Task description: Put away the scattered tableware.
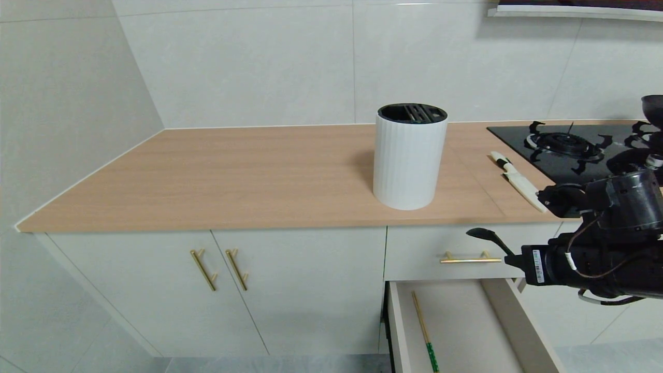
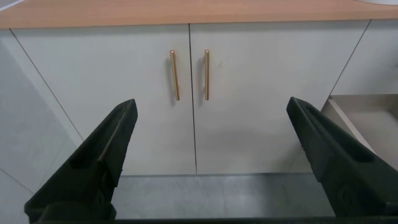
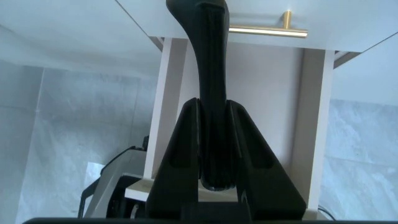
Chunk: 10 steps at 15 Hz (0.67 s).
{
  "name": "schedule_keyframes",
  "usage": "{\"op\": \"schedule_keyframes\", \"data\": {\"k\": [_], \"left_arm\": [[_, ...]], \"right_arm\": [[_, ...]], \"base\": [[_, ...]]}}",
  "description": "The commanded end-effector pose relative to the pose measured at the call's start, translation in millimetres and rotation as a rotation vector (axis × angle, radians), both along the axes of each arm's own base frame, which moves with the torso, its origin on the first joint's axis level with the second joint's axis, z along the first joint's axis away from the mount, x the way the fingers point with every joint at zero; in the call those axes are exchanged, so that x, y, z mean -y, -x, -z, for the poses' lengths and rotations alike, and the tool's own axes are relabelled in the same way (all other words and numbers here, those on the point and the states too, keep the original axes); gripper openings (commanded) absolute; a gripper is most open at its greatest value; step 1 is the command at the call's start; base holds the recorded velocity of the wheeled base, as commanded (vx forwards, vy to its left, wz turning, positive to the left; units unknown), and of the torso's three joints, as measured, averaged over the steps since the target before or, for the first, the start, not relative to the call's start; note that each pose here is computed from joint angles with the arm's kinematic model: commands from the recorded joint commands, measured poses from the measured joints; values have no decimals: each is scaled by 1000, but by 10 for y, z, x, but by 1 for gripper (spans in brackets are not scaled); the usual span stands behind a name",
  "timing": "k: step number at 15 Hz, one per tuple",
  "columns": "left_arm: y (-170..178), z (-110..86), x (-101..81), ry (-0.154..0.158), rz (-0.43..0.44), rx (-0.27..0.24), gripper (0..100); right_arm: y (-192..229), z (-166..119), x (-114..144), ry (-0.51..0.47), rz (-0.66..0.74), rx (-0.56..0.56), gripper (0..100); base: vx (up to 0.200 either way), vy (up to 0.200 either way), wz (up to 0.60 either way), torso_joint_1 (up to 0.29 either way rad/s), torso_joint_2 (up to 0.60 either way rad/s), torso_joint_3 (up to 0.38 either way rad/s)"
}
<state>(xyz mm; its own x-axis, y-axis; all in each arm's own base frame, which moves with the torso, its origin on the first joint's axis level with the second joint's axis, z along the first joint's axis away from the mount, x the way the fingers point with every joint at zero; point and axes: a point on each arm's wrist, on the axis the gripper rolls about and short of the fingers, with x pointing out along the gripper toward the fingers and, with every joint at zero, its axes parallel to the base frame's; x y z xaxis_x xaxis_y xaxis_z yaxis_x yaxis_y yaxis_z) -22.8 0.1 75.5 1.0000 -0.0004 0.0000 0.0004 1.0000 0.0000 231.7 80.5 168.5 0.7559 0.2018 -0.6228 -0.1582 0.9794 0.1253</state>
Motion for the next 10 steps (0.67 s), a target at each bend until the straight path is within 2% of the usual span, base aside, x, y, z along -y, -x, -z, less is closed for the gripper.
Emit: {"op": "schedule_keyframes", "data": {"k": [1,6,10], "left_arm": [[-1,0,0,0,0,-2,100],[0,-2,0,0,0,2,100],[0,0,0,0,0,0,100]], "right_arm": [[-57,73,7,9,11,-24,0],[-92,140,-1,14,12,-37,0],[-97,156,-2,16,12,-43,0]], "base": [[0,0,0,0,0,0],[0,0,0,0,0,0],[0,0,0,-145,348,198]]}}
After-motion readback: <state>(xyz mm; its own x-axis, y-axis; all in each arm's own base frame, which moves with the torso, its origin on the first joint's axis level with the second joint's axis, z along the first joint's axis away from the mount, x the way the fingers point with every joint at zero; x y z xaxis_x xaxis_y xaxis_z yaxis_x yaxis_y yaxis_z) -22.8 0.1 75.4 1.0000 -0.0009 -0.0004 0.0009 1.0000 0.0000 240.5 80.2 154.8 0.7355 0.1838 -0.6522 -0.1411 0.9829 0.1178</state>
